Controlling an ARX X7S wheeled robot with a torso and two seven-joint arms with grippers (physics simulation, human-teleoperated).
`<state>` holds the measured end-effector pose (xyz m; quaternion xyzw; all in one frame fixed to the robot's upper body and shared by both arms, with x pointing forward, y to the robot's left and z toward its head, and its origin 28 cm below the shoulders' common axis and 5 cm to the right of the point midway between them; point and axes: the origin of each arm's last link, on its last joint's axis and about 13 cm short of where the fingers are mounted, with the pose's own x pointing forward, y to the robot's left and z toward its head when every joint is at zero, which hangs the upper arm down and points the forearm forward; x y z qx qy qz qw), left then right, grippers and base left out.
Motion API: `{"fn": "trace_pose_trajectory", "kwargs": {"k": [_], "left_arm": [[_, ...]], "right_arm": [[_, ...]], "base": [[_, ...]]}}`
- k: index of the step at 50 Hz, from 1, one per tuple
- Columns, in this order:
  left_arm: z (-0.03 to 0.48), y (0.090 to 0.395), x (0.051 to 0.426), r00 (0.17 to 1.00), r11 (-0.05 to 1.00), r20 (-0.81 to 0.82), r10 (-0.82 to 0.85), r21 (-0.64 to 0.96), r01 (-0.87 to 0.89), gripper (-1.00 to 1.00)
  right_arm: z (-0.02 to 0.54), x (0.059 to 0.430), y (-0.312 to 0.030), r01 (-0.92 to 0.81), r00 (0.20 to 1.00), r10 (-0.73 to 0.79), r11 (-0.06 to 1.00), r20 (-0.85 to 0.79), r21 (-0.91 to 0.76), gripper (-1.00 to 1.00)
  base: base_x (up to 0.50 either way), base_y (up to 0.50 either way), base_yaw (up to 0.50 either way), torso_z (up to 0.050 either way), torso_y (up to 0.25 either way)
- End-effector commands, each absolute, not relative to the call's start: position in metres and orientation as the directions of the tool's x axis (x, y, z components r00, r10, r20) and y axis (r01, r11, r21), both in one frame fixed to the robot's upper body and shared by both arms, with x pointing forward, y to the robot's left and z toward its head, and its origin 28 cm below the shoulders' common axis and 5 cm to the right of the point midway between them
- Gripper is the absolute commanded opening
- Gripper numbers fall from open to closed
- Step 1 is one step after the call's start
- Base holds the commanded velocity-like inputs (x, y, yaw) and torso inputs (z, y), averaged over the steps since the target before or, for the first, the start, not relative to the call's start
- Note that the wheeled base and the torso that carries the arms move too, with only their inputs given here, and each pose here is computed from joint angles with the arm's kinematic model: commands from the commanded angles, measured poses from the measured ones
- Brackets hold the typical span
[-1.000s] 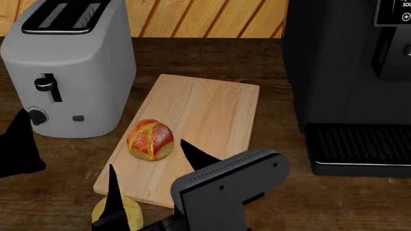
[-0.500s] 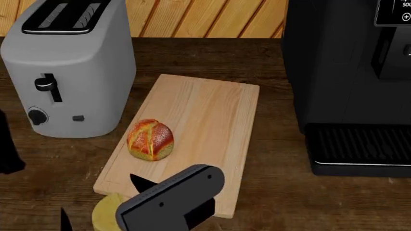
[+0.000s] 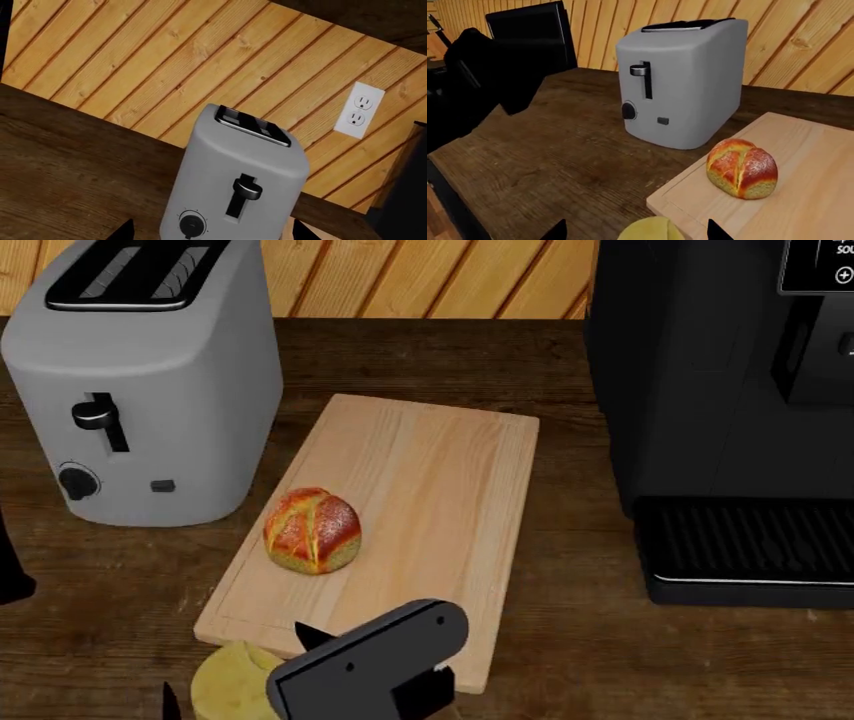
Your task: Place the bread and cheese on the cutting board.
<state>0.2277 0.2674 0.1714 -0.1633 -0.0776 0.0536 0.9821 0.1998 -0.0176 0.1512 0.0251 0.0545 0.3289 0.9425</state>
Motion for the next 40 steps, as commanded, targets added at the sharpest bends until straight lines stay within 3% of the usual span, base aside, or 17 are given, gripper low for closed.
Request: {"fn": "trace_pose_trajectory", "kwargs": {"k": [1,40], "left_arm": [[0.171,0.267,0.227,0.982,0.941,0.134,0.131,-0.328,-0.08,1.0],[0.172,0.27,0.226,0.98,0.938,0.137,0.144,-0.335,-0.091,1.0]], "right_arm": [[0.142,0.206,-0.019,-0.596,0.79,0.604,0.797,-0.108,0.098,1.0],[0.109,0.221,-0.009,-0.597,0.762,0.611,0.791,-0.215,0.133,1.0]], "base": [[0.0,0.0,0.0,0.0,0.0],[0.0,0.0,0.0,0.0,0.0]]}}
